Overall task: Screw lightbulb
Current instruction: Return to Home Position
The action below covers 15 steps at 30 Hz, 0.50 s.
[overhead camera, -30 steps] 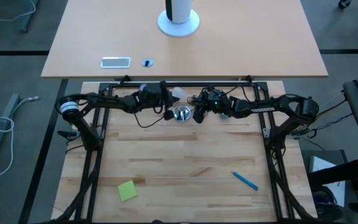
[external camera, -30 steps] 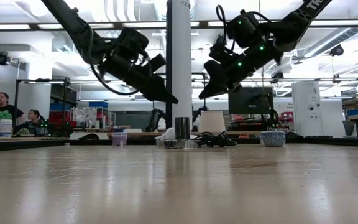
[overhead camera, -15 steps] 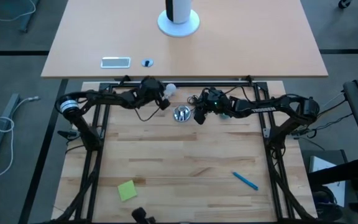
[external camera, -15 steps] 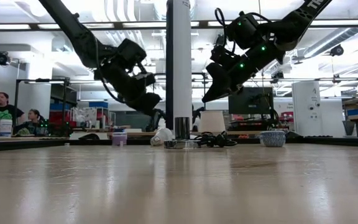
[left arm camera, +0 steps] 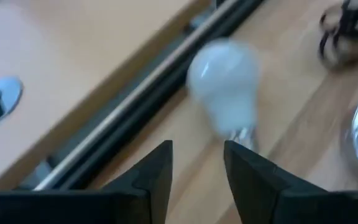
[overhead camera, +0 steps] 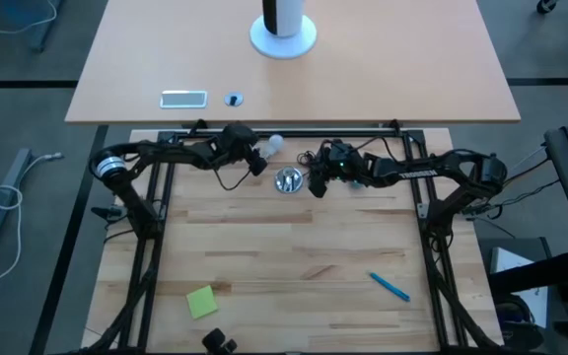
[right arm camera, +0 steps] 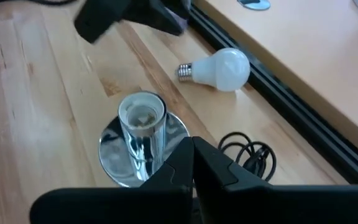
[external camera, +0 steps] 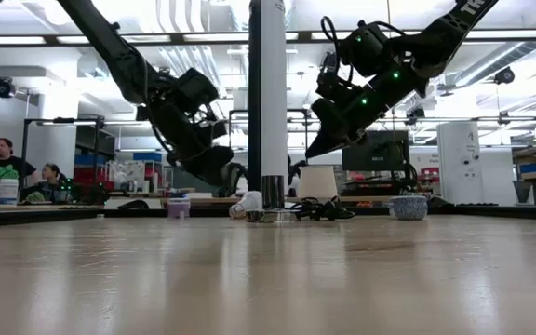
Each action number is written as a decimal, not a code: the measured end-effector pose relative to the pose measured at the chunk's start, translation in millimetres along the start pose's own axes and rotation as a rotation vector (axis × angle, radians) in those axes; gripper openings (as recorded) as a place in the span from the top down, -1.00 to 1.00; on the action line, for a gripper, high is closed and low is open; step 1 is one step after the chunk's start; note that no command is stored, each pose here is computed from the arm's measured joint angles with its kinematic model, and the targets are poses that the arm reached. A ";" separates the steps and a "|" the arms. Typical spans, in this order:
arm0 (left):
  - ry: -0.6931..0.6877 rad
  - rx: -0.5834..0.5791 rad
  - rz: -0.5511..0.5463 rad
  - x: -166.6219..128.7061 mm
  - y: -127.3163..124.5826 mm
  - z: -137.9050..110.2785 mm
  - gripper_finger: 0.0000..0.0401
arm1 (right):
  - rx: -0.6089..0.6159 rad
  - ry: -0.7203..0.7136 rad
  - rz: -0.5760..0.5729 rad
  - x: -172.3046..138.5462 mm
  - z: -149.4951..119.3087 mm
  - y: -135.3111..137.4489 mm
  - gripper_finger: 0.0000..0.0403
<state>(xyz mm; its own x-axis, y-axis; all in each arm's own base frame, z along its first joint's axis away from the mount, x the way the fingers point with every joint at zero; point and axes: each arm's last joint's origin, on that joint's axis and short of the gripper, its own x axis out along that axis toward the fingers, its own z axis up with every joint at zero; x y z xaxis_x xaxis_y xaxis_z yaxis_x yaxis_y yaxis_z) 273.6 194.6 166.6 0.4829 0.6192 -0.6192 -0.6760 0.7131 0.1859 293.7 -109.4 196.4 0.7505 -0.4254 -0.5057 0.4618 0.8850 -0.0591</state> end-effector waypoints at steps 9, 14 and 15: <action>-0.129 0.107 -0.257 -67.2 -19.1 -25.8 0.96 | -0.039 -0.054 0.142 -15.4 -27.6 16.1 1.00; -0.431 0.114 -0.470 -125.6 -16.4 -59.3 0.89 | -0.086 -0.276 0.237 -53.5 -43.3 26.4 1.00; -0.471 0.099 -0.471 -133.0 -13.4 -68.0 0.90 | -0.093 -0.320 0.242 -62.1 -46.3 25.6 1.00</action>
<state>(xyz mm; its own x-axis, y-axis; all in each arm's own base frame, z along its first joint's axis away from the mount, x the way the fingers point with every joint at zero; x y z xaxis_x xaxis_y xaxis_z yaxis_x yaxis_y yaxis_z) 180.6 80.4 194.6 0.9201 0.2956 -0.2569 -0.2901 0.9551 0.0600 237.0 -51.5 186.5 0.9481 -0.2274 -0.2221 0.2205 0.9738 -0.0560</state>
